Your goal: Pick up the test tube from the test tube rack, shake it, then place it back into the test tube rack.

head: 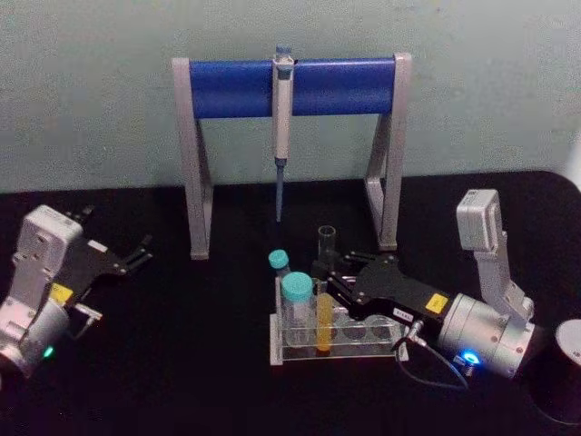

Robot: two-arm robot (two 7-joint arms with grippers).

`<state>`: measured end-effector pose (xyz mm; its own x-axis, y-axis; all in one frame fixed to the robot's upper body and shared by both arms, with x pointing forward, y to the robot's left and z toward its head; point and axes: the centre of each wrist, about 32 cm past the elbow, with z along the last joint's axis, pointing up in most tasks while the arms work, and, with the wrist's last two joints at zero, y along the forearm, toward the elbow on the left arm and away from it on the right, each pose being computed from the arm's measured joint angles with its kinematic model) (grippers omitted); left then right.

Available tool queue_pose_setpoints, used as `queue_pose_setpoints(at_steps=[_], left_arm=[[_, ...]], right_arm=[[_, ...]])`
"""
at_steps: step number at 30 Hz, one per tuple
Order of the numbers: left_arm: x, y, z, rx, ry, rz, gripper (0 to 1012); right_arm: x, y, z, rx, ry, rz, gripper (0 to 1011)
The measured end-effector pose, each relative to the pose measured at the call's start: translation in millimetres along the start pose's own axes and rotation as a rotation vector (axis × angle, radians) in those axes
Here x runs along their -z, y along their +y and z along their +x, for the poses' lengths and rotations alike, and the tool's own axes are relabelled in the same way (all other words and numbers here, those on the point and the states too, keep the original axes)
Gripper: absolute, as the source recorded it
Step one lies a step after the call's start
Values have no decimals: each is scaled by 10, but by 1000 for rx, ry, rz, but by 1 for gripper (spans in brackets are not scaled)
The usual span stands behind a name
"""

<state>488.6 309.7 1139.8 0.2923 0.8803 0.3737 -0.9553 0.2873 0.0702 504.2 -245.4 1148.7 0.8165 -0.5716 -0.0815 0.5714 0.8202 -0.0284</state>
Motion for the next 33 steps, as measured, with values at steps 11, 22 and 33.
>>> queue_pose_setpoints(at_steps=[11,22,33], left_arm=[[0,0,0,0,0,0,1001],[0,0,0,0,0,0,1001],[0,0,0,0,0,0,1001]], right_arm=[[4,1,-2,1,-3,-2,221],[2,-1,0,1,-3,-2,363],[0,0,-1,0,-3,-1,723]])
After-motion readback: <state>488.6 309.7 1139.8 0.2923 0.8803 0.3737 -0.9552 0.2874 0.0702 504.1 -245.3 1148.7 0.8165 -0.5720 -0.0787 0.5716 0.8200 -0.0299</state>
